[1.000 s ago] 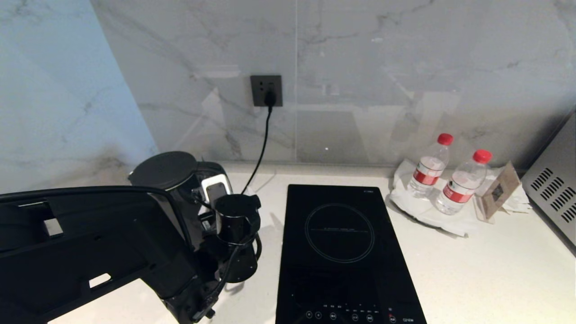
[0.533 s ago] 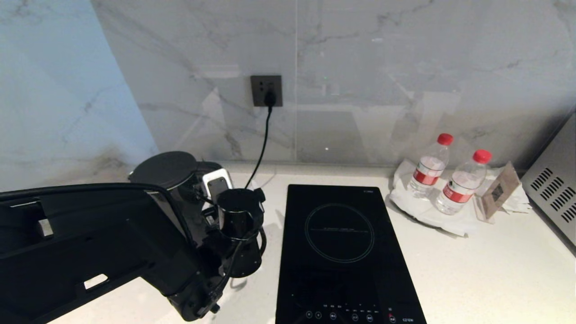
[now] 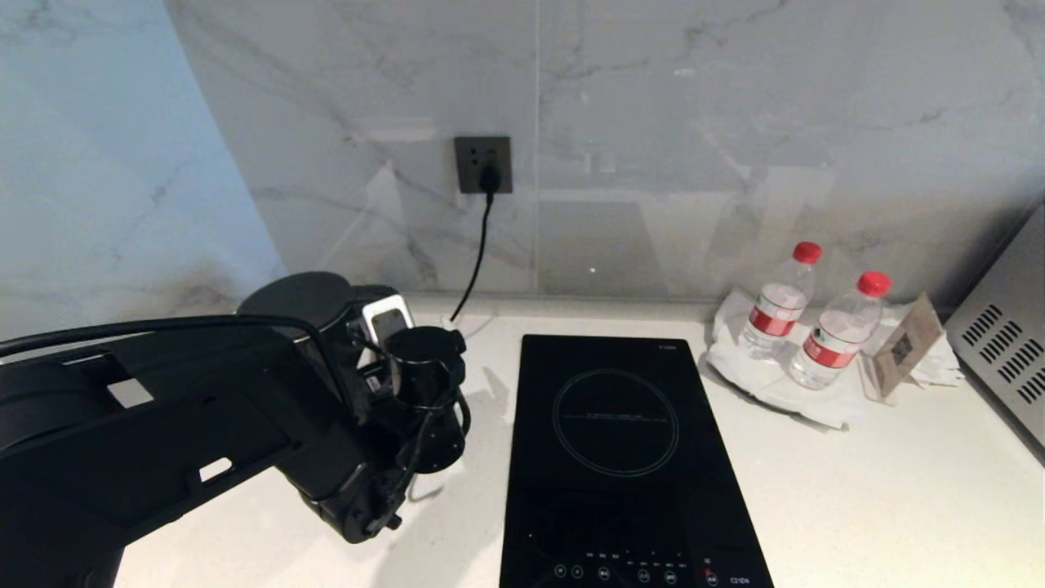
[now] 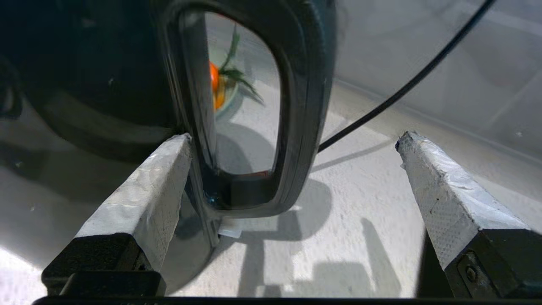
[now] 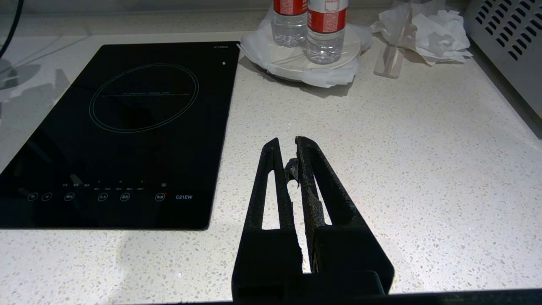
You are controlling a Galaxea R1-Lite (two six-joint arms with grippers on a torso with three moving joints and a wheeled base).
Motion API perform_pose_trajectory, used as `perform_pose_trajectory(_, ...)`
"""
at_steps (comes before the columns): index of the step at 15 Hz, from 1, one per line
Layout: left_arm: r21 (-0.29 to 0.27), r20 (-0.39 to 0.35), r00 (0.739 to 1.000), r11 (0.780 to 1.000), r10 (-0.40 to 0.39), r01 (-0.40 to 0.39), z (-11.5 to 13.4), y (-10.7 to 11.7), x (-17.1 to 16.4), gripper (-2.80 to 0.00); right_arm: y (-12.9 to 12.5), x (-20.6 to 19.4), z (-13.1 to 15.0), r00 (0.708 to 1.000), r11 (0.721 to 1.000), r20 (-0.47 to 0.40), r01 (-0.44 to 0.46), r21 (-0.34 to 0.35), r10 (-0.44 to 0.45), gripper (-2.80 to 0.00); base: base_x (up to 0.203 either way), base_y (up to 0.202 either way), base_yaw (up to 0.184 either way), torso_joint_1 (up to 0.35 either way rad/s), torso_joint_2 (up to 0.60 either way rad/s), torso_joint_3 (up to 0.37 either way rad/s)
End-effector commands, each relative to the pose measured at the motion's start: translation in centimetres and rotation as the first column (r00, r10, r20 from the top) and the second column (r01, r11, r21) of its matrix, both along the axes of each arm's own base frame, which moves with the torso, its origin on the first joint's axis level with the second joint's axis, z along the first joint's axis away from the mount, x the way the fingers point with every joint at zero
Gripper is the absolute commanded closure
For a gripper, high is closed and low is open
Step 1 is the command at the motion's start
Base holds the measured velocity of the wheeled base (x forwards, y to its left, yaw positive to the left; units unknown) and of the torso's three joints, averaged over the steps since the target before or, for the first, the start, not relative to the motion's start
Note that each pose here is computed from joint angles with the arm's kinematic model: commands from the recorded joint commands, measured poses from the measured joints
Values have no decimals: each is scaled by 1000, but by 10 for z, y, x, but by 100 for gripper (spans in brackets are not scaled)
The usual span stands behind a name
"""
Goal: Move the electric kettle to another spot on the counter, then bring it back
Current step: Pick up the kettle
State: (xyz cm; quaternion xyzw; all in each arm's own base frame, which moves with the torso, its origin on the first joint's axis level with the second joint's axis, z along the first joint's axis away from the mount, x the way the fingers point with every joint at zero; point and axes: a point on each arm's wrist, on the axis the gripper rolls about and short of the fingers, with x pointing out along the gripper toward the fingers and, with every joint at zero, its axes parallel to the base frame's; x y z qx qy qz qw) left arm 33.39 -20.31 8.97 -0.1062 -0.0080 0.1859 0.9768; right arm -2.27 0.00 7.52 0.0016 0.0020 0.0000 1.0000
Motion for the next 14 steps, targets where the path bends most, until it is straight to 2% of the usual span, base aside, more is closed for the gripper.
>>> perform_pose_trajectory(1,-12,21,1000,1000,15,-15,7,3,2,-280,0,0,0,1000,1000,-1,0,0,0,0,0,0,0,0,0,0)
perform_pose_trajectory(9,6,-4,1000,1000,-30,30,6,-6,-21,-280,0,0,0,1000,1000,-1,0,0,0,0,0,0,0,0,0,0)
perform_pose_trajectory(14,32,-31,998,997,-62,63,-2,-34,-50,-280,0,0,0,1000,1000,-1,0,0,0,0,0,0,0,0,0,0)
